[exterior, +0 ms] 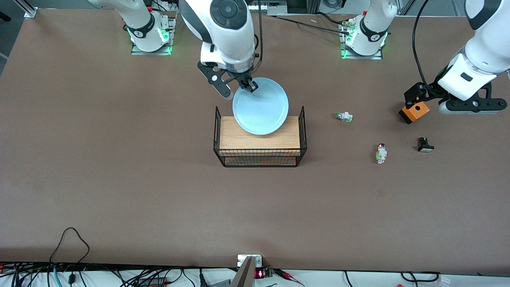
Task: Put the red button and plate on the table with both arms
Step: 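Lift the plate with the right gripper while the left gripper withdraws, then carry the plate beside the right arm and lower it to the table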
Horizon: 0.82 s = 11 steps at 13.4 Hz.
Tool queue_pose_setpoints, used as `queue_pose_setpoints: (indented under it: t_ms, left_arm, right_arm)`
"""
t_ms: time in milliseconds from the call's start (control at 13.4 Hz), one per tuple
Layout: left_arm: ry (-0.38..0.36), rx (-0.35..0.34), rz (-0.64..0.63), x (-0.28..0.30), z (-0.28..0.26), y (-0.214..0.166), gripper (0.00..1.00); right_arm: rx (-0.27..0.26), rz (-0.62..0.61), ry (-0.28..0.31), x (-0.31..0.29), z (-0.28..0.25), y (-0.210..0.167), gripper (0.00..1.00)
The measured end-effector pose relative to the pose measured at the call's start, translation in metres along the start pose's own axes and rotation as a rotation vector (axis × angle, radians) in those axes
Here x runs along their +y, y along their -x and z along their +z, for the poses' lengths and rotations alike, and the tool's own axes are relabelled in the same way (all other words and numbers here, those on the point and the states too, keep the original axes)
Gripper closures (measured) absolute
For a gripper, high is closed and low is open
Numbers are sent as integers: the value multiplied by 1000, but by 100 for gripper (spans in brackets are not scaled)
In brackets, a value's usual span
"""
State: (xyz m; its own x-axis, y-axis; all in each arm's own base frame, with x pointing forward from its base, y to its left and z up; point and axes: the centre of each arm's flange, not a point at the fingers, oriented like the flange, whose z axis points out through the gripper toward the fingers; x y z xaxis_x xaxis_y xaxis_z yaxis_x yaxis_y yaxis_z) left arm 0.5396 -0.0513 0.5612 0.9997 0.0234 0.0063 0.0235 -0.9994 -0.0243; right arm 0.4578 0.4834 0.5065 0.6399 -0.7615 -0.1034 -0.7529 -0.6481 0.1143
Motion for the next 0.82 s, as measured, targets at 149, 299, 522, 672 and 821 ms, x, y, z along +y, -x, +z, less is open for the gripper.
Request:
queue_pose_setpoints:
  t_ms: [149, 299, 522, 672, 821]
  left_arm:
    - [1, 6, 0, 0, -1, -1, 0]
    - [1, 2, -1, -1, 0, -2, 0]
    - [1, -1, -1, 0, 1, -2, 0]
    - [0, -4, 3, 2, 1, -2, 0]
    - [-1, -14, 6, 3, 2, 0, 0]
  right_arm:
    - [2, -31, 50, 21, -20, 2, 97]
    - [18, -117, 116, 42, -33, 0, 97]
    - [76, -319, 232, 63, -52, -23, 97]
    - [88, -455, 278, 73, -69, -64, 97]
    - [62, -571, 272, 84, -89, -124, 97]
